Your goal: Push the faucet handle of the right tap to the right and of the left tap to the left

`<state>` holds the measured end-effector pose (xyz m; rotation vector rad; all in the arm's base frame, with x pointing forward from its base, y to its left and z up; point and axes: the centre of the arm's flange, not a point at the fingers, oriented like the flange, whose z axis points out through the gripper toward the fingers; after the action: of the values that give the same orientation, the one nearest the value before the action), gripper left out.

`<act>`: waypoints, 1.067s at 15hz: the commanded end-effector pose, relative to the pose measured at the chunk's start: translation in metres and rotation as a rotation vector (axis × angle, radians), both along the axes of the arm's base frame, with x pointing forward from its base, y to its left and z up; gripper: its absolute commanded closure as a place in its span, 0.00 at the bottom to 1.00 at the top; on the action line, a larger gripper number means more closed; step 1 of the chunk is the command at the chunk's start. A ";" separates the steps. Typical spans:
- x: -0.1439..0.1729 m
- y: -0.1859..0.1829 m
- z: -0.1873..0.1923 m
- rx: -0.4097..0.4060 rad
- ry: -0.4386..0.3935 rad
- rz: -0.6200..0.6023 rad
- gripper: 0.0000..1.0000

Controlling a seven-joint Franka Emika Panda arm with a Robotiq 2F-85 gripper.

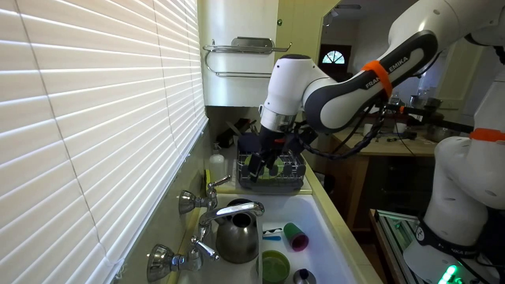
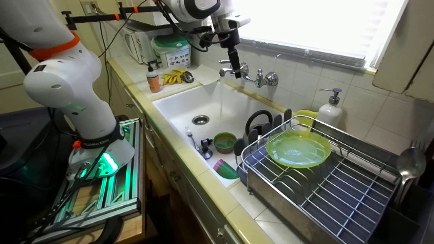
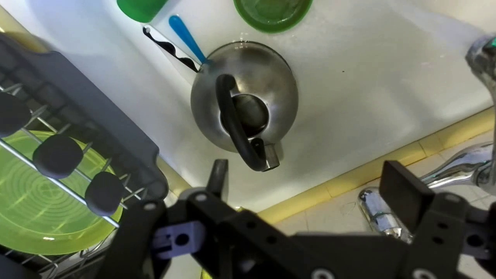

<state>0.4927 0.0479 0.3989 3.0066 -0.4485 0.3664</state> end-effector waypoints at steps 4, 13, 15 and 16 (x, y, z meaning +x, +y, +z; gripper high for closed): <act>0.008 0.000 -0.002 0.005 0.003 -0.003 0.00; 0.061 0.022 -0.036 0.085 -0.048 -0.070 0.82; 0.074 0.023 -0.040 0.089 -0.077 -0.077 0.96; 0.080 0.023 -0.041 0.092 -0.092 -0.083 1.00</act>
<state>0.5471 0.0668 0.3675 3.0620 -0.5630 0.4344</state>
